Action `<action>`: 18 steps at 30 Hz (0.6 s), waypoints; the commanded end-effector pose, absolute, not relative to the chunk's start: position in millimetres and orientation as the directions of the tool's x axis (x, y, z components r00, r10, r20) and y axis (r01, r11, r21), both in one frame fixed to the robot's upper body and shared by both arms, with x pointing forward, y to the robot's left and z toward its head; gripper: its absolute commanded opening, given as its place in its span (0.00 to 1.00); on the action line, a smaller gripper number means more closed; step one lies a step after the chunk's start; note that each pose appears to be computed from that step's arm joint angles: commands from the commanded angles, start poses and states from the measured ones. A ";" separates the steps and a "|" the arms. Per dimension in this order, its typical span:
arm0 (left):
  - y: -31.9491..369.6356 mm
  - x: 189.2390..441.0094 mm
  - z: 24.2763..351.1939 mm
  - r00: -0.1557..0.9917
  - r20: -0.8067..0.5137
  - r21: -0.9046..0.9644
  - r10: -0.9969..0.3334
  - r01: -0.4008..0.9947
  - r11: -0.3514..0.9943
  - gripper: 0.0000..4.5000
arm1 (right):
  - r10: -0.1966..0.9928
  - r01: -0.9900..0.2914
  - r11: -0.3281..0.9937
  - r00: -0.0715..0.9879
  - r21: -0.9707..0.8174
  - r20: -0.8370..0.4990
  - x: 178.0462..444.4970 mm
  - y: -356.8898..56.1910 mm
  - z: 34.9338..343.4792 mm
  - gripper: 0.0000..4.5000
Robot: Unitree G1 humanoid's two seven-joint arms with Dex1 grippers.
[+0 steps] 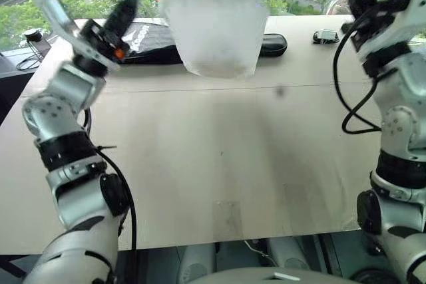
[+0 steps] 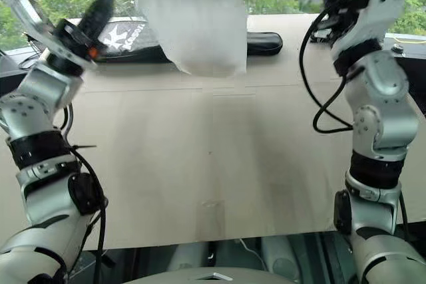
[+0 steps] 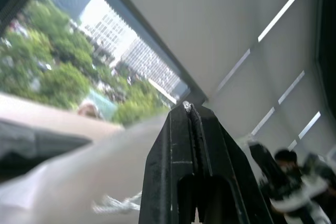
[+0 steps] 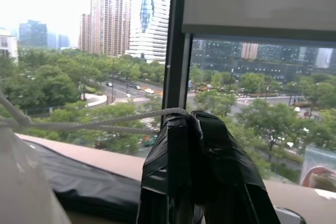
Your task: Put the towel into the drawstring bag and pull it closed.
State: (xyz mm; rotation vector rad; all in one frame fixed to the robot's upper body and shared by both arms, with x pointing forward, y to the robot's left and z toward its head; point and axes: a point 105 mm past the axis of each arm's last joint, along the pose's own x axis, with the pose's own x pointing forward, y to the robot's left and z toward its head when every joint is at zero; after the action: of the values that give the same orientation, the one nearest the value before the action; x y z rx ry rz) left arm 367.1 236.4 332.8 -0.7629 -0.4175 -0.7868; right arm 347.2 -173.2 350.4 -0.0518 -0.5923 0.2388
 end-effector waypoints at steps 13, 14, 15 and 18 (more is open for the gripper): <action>355.5 387.9 363.6 0.775 0.612 -0.583 0.158 0.306 0.753 0.00 | -0.044 0.158 0.984 0.675 -0.087 0.737 312.8 -244.6 415.7 0.00; 363.5 387.3 360.6 0.777 0.600 -0.594 0.191 0.273 0.756 0.00 | -0.073 0.193 0.978 0.669 -0.078 0.740 311.2 -252.7 416.8 0.00; 369.8 386.6 357.9 0.778 0.590 -0.597 0.216 0.241 0.765 0.00 | -0.100 0.226 0.972 0.662 -0.070 0.743 309.2 -260.6 417.9 0.00; 381.6 384.8 352.9 0.776 0.575 -0.599 0.258 0.185 0.779 0.00 | -0.140 0.276 0.959 0.648 -0.060 0.748 305.0 -274.4 420.9 0.00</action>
State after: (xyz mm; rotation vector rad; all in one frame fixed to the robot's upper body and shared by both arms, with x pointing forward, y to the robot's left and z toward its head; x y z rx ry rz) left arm 392.7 375.4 337.7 -0.7243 -0.6385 0.0279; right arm 320.7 -271.6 404.6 -0.1563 -0.7527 -0.2103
